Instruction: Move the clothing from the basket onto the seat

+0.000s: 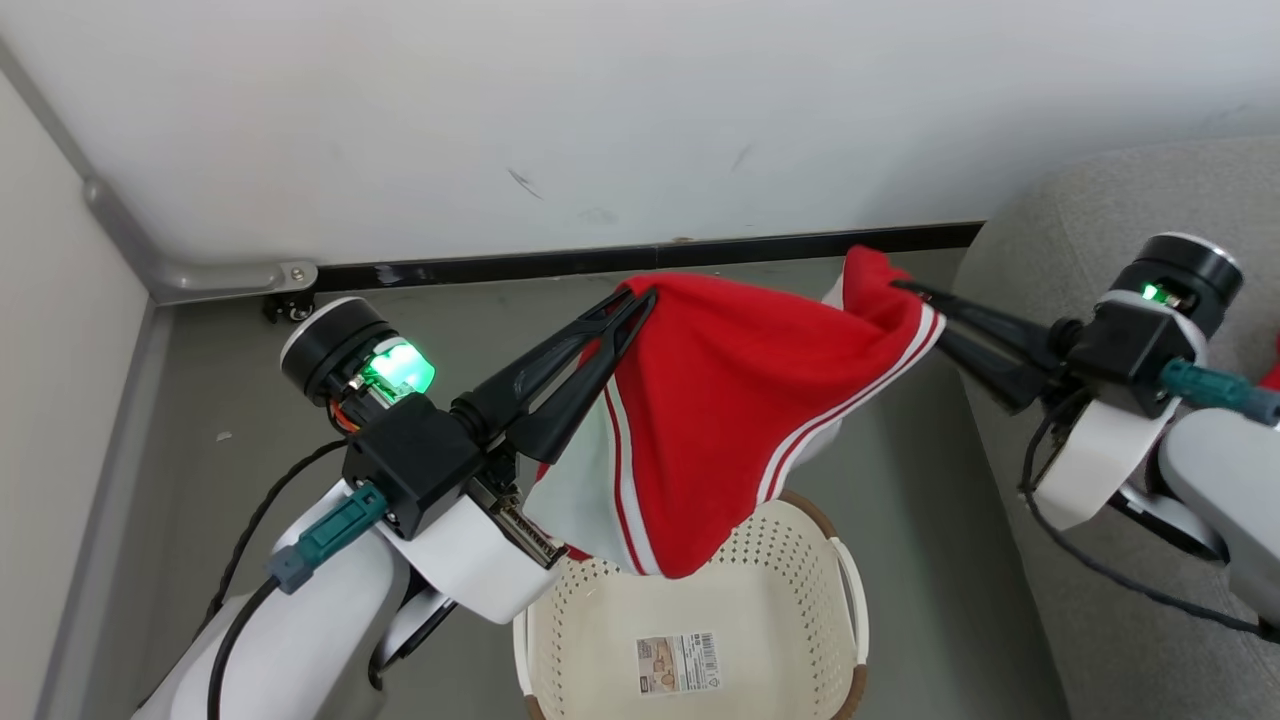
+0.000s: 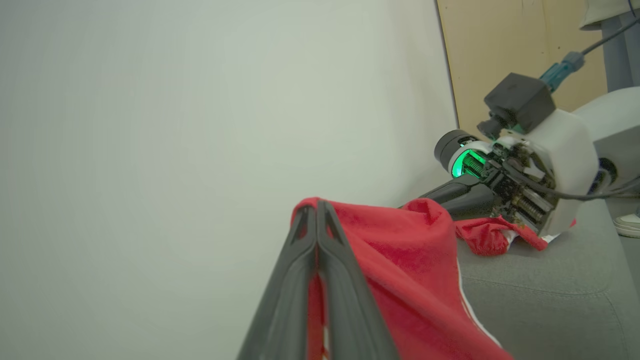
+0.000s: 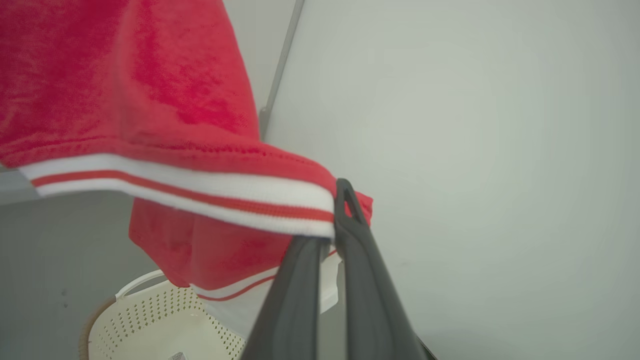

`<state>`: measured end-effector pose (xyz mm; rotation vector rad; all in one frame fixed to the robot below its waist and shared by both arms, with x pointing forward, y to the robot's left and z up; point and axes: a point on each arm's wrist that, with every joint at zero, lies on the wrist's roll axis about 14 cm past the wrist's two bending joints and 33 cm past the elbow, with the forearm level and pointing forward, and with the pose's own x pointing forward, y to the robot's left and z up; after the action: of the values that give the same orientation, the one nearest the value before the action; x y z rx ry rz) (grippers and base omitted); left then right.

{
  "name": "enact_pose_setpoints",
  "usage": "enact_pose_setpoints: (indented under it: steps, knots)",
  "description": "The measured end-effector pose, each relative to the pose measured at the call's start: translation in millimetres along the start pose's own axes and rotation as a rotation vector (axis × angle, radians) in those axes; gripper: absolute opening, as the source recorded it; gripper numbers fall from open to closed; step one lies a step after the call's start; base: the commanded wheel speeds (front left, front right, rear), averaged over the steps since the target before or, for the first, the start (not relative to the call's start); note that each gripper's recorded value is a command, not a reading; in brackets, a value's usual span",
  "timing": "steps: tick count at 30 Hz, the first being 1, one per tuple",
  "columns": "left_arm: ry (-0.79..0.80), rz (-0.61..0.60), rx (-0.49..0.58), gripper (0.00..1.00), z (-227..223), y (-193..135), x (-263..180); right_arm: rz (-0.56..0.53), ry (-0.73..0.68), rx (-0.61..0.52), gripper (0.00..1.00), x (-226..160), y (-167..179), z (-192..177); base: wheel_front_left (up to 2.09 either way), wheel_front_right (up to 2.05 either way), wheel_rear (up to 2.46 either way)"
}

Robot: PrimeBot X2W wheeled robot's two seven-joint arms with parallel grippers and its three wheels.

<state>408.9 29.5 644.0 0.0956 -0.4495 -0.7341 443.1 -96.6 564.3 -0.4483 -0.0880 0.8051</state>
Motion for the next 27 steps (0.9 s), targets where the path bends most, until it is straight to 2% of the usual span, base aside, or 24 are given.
enact_pose_setpoints:
  steps: [9, 14, 15, 16, 17, 18, 19, 27]
  knots:
    - [0.025, -0.004, -0.093, 0.00, -18.8, -14.8, 3.9, -0.171, -0.016, 0.092, 0.00, -24.6, -35.2, -4.0, 0.00, 0.00, 0.00]
    - [0.033, -0.016, -0.125, 0.00, -25.5, -23.4, 7.4, -0.266, -0.081, 0.137, 0.00, -32.4, -55.2, 10.3, 0.00, 0.00, 0.00]
    - [0.039, -0.019, -0.132, 0.04, -28.1, -25.7, 7.2, -0.282, -0.088, 0.142, 0.00, -34.9, -58.1, 11.3, 0.00, 0.00, 0.00]
    - [0.047, -0.022, -0.137, 0.26, -30.9, -27.7, 6.9, -0.296, -0.090, 0.146, 0.00, -37.9, -60.2, 10.9, 0.00, 0.00, 0.00]
    - [0.055, -0.025, -0.143, 0.54, -34.1, -29.9, 6.4, -0.312, -0.089, 0.148, 0.00, -41.6, -63.0, 9.9, 0.00, 0.00, 0.00]
    - [0.063, -0.028, -0.148, 0.86, -36.8, -32.1, 5.6, -0.329, -0.089, 0.152, 0.00, -45.2, -65.6, 8.8, 0.00, 0.00, 0.00]
    - [0.069, -0.031, -0.152, 1.00, -38.9, -33.7, 5.3, -0.345, -0.088, 0.156, 0.00, -48.7, -68.2, 7.5, 0.00, 0.00, 0.00]
    - [0.069, -0.051, -0.163, 1.00, -40.1, -41.9, 9.0, -0.448, -0.076, 0.181, 0.00, -76.9, -79.5, -2.7, 0.00, 0.00, 0.00]
